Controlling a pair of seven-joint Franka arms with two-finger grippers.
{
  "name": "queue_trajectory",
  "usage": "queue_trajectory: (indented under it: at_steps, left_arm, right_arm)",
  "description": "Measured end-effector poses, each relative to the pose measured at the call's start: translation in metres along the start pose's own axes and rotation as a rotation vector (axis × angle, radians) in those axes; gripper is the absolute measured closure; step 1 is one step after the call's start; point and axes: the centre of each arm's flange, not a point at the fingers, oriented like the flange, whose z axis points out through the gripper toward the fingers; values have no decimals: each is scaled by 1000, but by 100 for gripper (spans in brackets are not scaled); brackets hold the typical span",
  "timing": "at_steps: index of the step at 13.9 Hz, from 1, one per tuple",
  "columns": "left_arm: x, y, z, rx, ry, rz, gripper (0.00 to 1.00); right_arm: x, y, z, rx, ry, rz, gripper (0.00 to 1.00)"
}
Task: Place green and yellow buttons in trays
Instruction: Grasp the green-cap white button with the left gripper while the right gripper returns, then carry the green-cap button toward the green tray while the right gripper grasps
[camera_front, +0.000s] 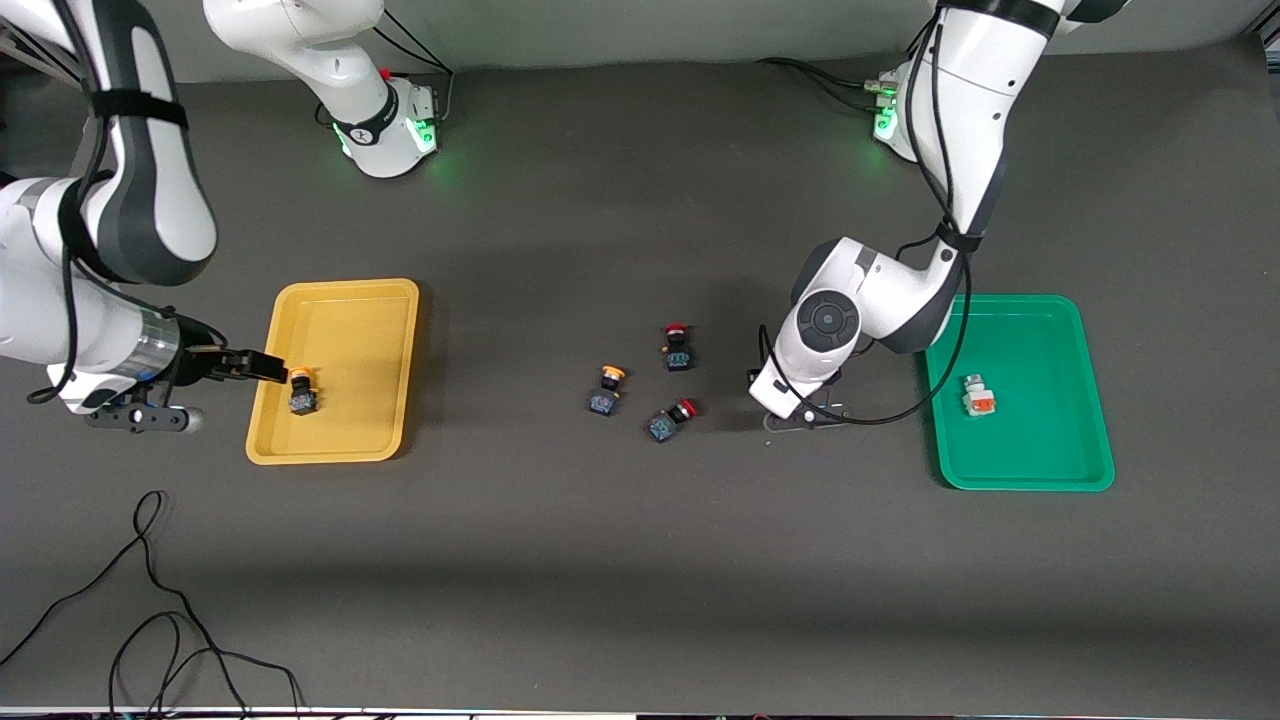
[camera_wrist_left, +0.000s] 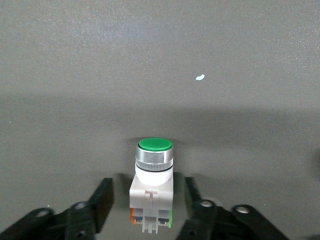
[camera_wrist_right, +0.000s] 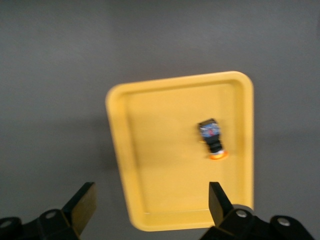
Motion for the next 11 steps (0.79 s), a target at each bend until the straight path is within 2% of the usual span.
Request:
queue_trajectory:
  at_steps: [1, 3, 5, 7, 11]
  left_arm:
    - [0, 0, 0, 0, 0, -7, 51]
    - [0, 0, -1, 0, 1, -20, 67]
    - [5, 1, -7, -6, 11, -31, 67]
    - [13, -1, -31, 1, 12, -42, 67]
    - [39, -29, -137, 5, -10, -111, 67]
  right_arm:
    - [1, -28, -5, -3, 12, 22, 0]
    - [4, -87, -6, 20, 22, 94, 0]
    - [8, -142, 1, 47, 18, 151, 0]
    - [9, -196, 13, 42, 23, 212, 0]
    - [5, -298, 71, 8, 26, 283, 0]
